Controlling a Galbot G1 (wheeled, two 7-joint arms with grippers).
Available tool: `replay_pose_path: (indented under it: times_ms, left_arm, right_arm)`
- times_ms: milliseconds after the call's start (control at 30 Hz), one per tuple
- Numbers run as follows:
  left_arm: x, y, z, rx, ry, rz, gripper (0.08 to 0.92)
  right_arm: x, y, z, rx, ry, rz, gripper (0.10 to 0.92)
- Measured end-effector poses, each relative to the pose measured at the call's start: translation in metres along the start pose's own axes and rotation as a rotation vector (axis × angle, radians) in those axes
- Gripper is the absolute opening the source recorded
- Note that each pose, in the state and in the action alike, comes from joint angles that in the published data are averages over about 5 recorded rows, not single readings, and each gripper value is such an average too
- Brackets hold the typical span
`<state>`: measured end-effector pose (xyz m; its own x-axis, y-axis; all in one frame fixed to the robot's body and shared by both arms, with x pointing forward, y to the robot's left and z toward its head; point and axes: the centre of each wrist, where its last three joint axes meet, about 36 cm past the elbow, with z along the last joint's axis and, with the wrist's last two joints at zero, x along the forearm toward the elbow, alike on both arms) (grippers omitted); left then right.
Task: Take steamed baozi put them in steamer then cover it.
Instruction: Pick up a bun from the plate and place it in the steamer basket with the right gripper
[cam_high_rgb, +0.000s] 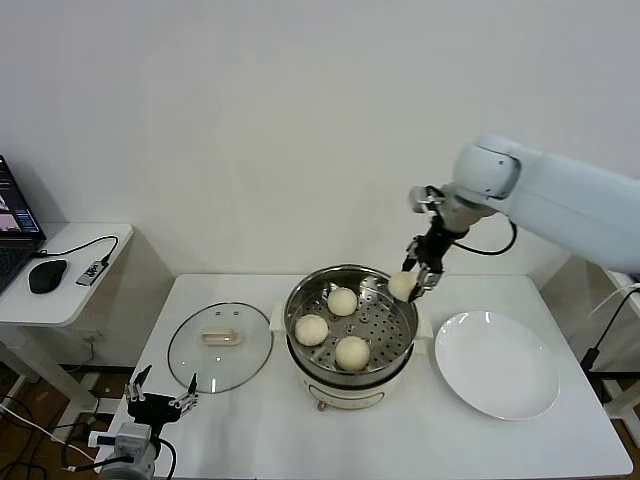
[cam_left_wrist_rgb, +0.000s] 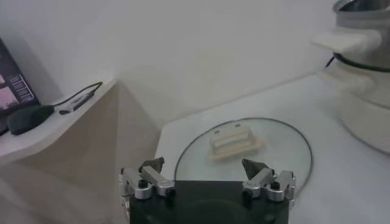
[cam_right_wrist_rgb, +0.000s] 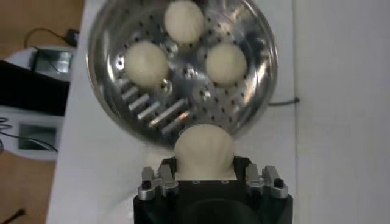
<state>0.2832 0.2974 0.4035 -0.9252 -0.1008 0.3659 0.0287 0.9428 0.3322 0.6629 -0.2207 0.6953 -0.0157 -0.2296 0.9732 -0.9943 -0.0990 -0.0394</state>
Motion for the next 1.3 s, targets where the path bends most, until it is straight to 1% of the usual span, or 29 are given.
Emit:
replay_pose_path:
  times_ms: [267,633,967,1067,1200,1300]
  left_arm:
    - [0.0,-0.002,0.0,0.009,0.002,0.001,0.823]
    - [-0.003,-0.003,0.002,0.016,0.007,0.009,0.823]
    - [-0.006,-0.004,0.004,0.02,0.012,0.014,0.823]
    - [-0.006,-0.004,0.004,0.021,0.012,0.014,0.823]
    - [-0.007,-0.004,0.003,0.023,0.009,0.016,0.823]
    - [-0.006,-0.005,0.002,0.025,0.006,0.017,0.823]
  right_arm:
    - [-0.037,-0.007,-0.023,0.014,0.03,-0.034,0.577]
    - [-0.086,-0.012,-0.031,0.026,0.09,-0.043,0.577]
    - [-0.108,-0.012,-0.03,0.033,0.126,-0.045,0.579]
    - [-0.109,-0.011,-0.03,0.032,0.13,-0.042,0.614]
    - [-0.108,-0.01,-0.029,0.026,0.13,-0.037,0.725]
    - [-0.105,-0.009,-0.028,0.021,0.128,-0.031,0.794]
